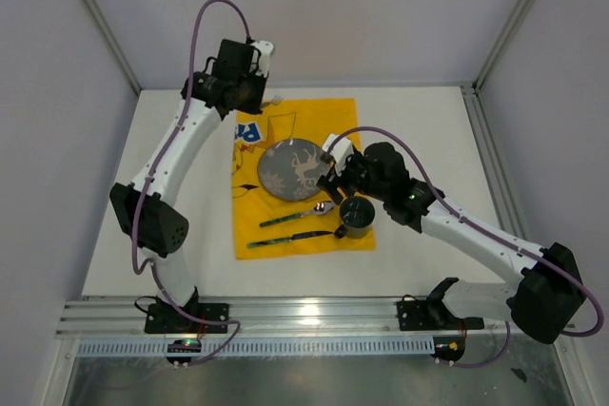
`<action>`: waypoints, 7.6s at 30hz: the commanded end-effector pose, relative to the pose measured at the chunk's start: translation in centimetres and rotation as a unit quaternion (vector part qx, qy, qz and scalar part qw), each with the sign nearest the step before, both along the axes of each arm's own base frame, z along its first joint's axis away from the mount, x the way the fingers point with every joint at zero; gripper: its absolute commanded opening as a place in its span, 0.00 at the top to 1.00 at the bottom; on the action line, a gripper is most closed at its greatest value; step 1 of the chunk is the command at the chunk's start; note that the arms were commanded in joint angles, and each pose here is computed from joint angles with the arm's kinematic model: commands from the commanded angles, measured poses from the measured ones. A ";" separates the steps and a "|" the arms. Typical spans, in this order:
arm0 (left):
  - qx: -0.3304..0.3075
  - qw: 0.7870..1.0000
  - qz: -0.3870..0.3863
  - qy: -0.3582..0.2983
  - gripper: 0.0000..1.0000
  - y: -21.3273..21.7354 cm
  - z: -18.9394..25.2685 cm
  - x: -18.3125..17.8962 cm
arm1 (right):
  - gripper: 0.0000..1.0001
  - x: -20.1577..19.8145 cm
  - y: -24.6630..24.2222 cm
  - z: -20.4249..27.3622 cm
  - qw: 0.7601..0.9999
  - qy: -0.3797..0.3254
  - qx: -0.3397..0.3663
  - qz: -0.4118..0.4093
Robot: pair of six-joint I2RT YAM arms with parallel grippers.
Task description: Set the dinner table for one person
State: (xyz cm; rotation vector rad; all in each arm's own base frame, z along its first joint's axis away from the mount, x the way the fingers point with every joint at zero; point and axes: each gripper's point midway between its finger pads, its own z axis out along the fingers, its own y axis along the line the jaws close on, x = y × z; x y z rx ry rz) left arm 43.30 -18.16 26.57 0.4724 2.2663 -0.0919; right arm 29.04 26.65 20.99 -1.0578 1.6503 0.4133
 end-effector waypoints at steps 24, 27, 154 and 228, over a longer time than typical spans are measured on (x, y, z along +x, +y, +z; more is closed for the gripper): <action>-0.218 0.970 -0.060 0.091 1.00 1.0 -1.4 6.6 | 0.26 4.8 0.5 0.0 0.999 -0.015 0.000 -0.034; -0.168 0.982 -0.029 0.083 1.00 3.1 -1.5 5.7 | 0.26 5.1 0.3 0.6 0.999 -0.018 0.011 -0.047; -0.157 0.679 0.698 0.166 0.59 8.5 -23.1 1.9 | 0.26 6.2 -0.4 -3.5 0.980 0.131 -0.021 -0.151; -0.497 0.617 0.603 0.095 1.00 -0.6 -21.5 21.2 | 0.30 3.9 2.8 -3.0 0.975 0.198 0.044 -0.086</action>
